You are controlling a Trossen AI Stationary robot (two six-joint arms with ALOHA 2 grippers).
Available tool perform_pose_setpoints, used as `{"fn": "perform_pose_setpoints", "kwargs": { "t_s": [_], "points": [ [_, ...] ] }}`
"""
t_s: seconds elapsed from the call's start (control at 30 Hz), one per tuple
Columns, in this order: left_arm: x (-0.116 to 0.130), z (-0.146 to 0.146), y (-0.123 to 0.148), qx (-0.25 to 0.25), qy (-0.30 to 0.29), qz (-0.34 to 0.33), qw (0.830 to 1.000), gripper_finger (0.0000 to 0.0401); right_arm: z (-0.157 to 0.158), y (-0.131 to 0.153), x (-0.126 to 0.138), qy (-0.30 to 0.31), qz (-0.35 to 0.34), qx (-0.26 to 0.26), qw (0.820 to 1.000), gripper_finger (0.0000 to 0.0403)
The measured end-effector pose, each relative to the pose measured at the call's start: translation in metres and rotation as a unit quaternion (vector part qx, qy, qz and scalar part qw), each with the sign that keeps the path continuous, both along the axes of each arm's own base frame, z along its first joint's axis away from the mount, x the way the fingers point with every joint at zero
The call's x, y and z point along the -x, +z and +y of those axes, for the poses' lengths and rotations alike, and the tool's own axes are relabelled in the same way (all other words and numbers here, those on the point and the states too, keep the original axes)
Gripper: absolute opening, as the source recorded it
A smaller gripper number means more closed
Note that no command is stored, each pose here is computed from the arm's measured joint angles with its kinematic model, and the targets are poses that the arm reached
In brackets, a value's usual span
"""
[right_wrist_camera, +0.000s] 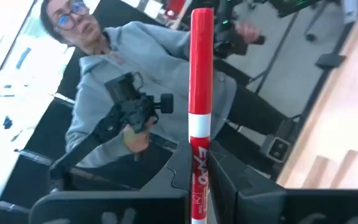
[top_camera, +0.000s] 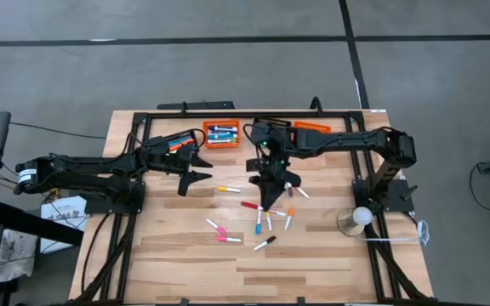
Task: Pick & Place Markers
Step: Put the small red marker pen into the right black bin
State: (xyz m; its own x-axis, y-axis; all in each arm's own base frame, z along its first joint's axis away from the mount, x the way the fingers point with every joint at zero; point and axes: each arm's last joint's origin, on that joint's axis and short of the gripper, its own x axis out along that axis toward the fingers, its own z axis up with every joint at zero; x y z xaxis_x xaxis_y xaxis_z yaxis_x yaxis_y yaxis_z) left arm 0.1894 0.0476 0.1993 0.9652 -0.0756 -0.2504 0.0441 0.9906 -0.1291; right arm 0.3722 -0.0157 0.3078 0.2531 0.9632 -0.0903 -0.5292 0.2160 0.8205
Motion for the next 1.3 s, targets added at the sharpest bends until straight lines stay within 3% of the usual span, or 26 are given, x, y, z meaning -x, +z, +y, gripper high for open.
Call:
{"fn": "perform_pose_setpoints", "kwargs": {
  "t_s": [0.33,0.57,0.73,0.93,1.13,1.2,1.3],
  "points": [
    [0.0,0.0,0.001,-0.003,0.0,-0.003,1.0,0.0177,-0.041,-0.004,-0.001,-0.137,-0.033,0.081,0.987,0.0014],
    [0.0,0.0,0.001,-0.003,0.0,-0.003,1.0,0.0177,-0.087,-0.013,0.008,-0.264,-0.027,0.184,0.946,0.0014],
    [0.0,0.0,0.001,-0.004,-0.001,-0.006,1.0,0.0177,-0.119,-0.028,0.026,-0.349,0.046,0.31,0.883,0.0014],
    [-0.001,0.0,0.003,-0.016,-0.003,-0.017,1.0,0.0177,-0.149,-0.036,0.042,-0.416,0.099,0.457,0.78,0.0014],
    [-0.001,0.0,0.006,-0.021,-0.003,-0.033,0.999,0.0177,-0.175,-0.037,0.056,-0.437,0.117,0.589,0.67,0.0014],
    [-0.002,0.0,0.007,-0.023,-0.003,-0.036,0.999,0.0177,-0.182,-0.037,0.06,-0.436,0.123,0.613,0.647,0.0014],
    [-0.002,0.001,0.008,-0.023,-0.002,-0.041,0.999,0.0177,-0.191,-0.037,0.066,-0.443,0.132,0.619,0.636,0.0014]
  ]
}}
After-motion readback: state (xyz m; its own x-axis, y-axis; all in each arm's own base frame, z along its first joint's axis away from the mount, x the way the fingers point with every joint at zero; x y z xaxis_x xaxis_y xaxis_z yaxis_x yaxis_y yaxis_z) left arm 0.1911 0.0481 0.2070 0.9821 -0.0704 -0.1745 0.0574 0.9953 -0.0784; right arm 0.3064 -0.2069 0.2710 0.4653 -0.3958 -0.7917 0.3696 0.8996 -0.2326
